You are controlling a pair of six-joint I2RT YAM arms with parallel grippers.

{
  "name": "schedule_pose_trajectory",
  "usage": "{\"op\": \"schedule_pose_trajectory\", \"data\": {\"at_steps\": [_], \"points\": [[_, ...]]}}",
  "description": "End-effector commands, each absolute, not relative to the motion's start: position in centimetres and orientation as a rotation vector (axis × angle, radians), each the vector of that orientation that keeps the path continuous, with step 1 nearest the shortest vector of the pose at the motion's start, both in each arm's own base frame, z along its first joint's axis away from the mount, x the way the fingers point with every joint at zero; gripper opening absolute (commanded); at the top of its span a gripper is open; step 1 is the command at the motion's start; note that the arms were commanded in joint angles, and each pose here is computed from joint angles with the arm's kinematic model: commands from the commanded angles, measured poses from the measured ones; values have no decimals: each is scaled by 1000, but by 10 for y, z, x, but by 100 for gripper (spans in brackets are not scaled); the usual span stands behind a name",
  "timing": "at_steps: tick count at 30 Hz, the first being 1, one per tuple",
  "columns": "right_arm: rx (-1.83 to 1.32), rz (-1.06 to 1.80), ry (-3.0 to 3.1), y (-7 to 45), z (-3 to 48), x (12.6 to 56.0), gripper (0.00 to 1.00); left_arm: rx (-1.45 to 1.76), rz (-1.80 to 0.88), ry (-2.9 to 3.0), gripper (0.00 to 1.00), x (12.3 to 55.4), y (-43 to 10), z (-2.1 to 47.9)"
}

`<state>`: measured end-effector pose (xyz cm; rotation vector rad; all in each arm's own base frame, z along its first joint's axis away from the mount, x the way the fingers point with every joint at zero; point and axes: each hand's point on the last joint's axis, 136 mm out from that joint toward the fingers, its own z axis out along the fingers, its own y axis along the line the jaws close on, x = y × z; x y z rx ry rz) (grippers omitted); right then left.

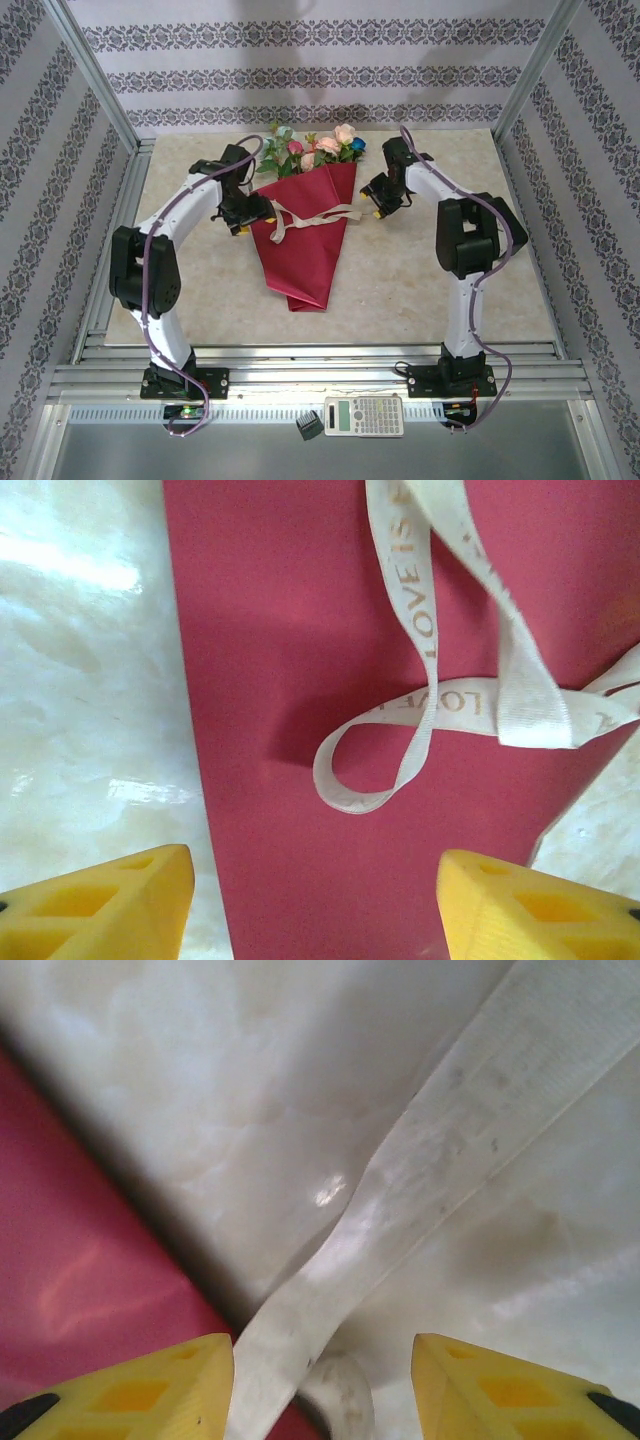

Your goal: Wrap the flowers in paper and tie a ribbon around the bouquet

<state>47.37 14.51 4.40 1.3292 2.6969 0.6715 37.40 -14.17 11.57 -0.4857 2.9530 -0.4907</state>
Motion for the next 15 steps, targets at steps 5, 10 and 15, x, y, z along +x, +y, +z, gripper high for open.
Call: {"op": "schedule_pose_trajectory", "data": {"at_steps": [5, 10, 15], "points": [[1634, 688, 2572, 147, 25, 480, 53, -295, -387, 3052, 68, 377, -155, 87], [1676, 711, 2556, 154, 17, 489, 53, -262, -411, 3069, 68, 388, -170, 70], [1706, 695, 2554, 157, 12, 487, 42, -277, -383, 3079, 53, 398, -176, 59]]}}
